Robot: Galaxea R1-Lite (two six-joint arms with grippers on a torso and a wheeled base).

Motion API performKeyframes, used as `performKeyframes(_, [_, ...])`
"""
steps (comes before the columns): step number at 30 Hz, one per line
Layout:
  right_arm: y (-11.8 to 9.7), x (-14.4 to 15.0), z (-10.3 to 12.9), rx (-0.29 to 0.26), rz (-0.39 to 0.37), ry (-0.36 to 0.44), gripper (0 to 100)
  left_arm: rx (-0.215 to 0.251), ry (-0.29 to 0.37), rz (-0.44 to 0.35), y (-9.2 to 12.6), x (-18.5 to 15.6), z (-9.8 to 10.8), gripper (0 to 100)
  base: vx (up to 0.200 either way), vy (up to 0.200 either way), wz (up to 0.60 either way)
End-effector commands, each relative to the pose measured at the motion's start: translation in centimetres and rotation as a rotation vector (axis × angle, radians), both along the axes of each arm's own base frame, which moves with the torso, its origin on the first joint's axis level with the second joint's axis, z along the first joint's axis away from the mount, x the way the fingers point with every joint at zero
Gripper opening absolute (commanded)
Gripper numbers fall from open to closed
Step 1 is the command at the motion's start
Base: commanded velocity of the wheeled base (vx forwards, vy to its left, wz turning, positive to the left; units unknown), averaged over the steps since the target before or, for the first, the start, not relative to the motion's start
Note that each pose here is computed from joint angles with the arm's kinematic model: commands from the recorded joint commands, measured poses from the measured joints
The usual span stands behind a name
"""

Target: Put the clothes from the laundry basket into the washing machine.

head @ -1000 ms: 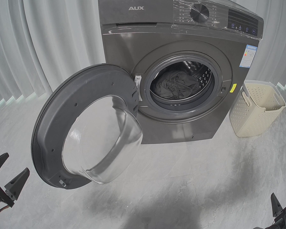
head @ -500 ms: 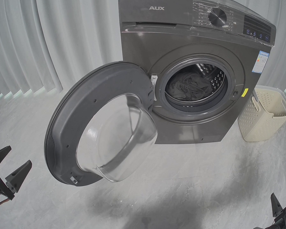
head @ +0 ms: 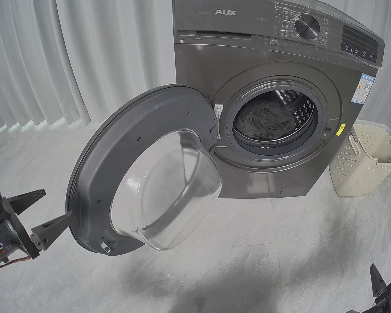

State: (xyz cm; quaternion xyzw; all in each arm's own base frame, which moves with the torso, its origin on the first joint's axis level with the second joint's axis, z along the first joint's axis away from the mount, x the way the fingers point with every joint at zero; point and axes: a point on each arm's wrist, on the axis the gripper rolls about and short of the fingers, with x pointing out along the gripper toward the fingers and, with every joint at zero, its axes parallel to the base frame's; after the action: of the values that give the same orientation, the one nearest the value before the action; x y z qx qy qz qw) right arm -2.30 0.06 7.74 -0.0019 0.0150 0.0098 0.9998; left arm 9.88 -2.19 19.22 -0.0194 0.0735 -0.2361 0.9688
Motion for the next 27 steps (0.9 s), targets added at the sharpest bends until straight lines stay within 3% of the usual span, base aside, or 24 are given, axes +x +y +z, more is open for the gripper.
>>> performKeyframes(1, [0.0,-0.1,-0.2,0.000,0.000,-0.010,100,0.017,0.061,-0.019,-0.7,3.4,-0.6,100,0.000,0.000,0.00])
performKeyframes(8, [0.0,-0.1,-0.2,0.000,0.000,-0.010,100,0.033,0.037,-0.031,-1.1,5.3,-0.6,100,0.000,0.000,0.00])
performKeyframes(13, [0.0,-0.1,-0.2,0.000,0.000,-0.010,100,0.019,0.034,-0.125,-2.9,5.8,-0.1,100,0.000,0.000,0.00])
performKeyframes(16, [0.0,-0.1,-0.2,0.000,0.000,-0.010,100,-0.018,0.014,-0.213,-4.8,6.1,1.3,100,0.000,0.000,0.00])
performKeyframes(21, [0.0,-0.1,-0.2,0.000,0.000,-0.010,100,-0.111,0.011,-0.256,-7.1,6.0,3.2,100,0.000,0.000,0.00])
performKeyframes(27, [0.0,-0.1,-0.2,0.000,0.000,-0.010,100,-0.135,0.017,-0.318,-8.6,5.3,3.7,100,0.000,0.000,0.00])
